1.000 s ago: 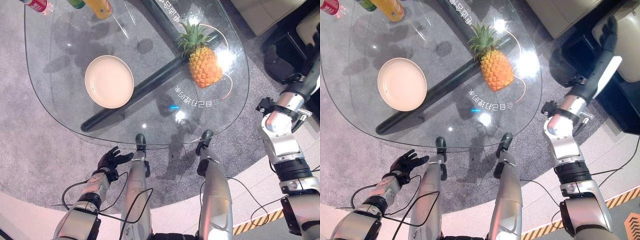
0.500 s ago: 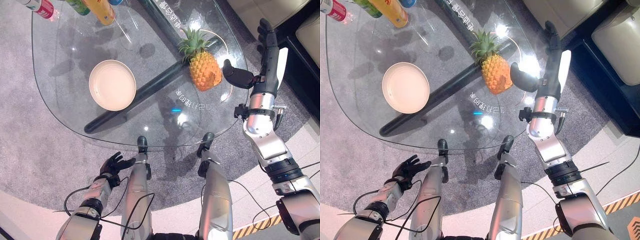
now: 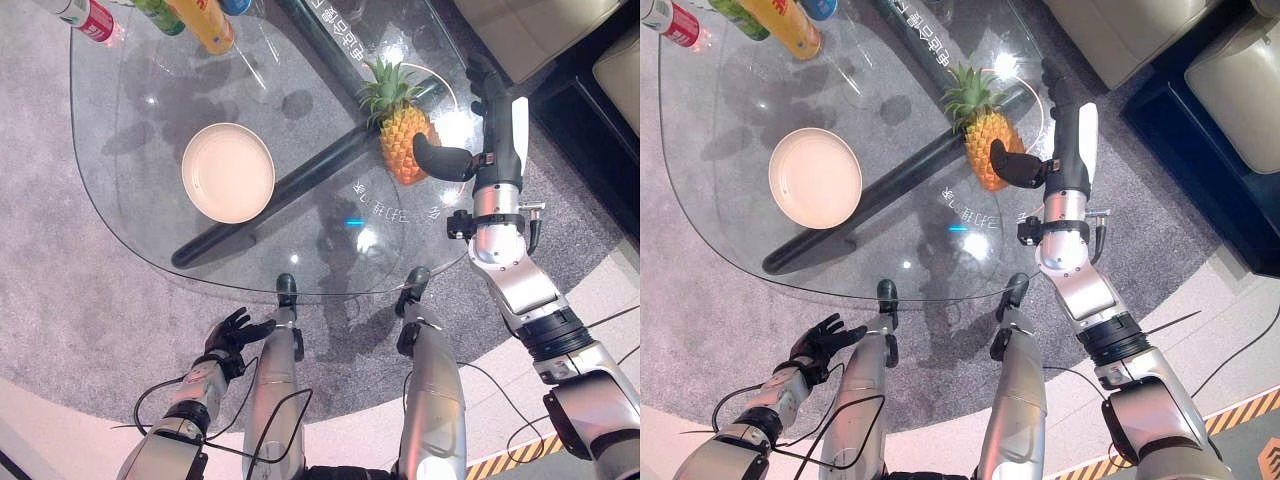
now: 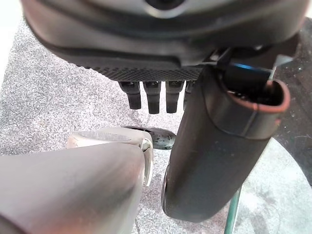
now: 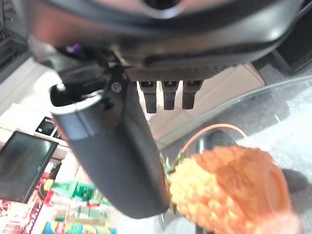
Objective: Pick up the fruit to the plate
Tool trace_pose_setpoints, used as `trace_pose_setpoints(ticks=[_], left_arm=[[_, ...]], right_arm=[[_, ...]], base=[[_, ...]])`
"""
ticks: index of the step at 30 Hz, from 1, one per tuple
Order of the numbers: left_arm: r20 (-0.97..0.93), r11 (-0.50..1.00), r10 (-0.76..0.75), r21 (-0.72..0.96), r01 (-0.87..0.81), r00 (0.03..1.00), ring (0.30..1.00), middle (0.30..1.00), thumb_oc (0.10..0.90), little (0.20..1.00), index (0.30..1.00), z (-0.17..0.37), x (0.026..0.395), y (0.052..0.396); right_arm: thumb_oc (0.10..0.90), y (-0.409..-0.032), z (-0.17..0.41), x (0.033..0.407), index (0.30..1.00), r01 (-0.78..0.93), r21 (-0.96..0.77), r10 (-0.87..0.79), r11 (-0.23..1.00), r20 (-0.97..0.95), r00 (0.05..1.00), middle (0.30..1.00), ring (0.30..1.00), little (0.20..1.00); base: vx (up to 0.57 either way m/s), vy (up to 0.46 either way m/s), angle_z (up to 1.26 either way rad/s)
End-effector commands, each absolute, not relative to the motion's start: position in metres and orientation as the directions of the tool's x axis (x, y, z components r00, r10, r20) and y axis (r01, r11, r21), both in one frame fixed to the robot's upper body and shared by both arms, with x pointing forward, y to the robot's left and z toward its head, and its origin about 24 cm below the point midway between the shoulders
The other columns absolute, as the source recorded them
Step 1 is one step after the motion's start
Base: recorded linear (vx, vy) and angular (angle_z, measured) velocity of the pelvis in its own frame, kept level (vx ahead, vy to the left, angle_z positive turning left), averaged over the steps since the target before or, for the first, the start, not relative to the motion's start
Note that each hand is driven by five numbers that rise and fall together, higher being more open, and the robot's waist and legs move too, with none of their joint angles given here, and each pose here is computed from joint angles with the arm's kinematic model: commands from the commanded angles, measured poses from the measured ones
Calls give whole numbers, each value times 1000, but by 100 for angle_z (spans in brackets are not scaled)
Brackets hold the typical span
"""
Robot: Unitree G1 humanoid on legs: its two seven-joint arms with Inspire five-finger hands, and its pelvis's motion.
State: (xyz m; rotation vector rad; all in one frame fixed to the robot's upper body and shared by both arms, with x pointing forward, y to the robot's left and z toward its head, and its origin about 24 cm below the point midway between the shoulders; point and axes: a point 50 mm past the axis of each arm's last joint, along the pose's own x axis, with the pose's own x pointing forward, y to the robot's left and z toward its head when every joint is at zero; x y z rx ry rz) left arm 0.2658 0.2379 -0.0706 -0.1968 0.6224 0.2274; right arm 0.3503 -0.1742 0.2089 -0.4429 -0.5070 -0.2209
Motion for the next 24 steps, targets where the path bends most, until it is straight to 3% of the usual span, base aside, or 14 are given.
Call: trace_pose_setpoints(ticks=[1, 24], left_arm=[[-655, 956, 188, -50, -290, 732, 900, 900, 800, 900, 900, -89, 238, 248], [-653, 964, 179, -33, -264, 736, 900, 900, 800, 900, 900, -85, 244, 247]], right_arm=[[800, -162, 254, 338, 900, 294, -296, -26, 909, 662, 749, 900, 900, 900], [800, -170, 216, 364, 900, 269, -402, -84, 875, 422, 903, 900, 900, 900]], base=[[0, 0, 0], [0, 0, 0]])
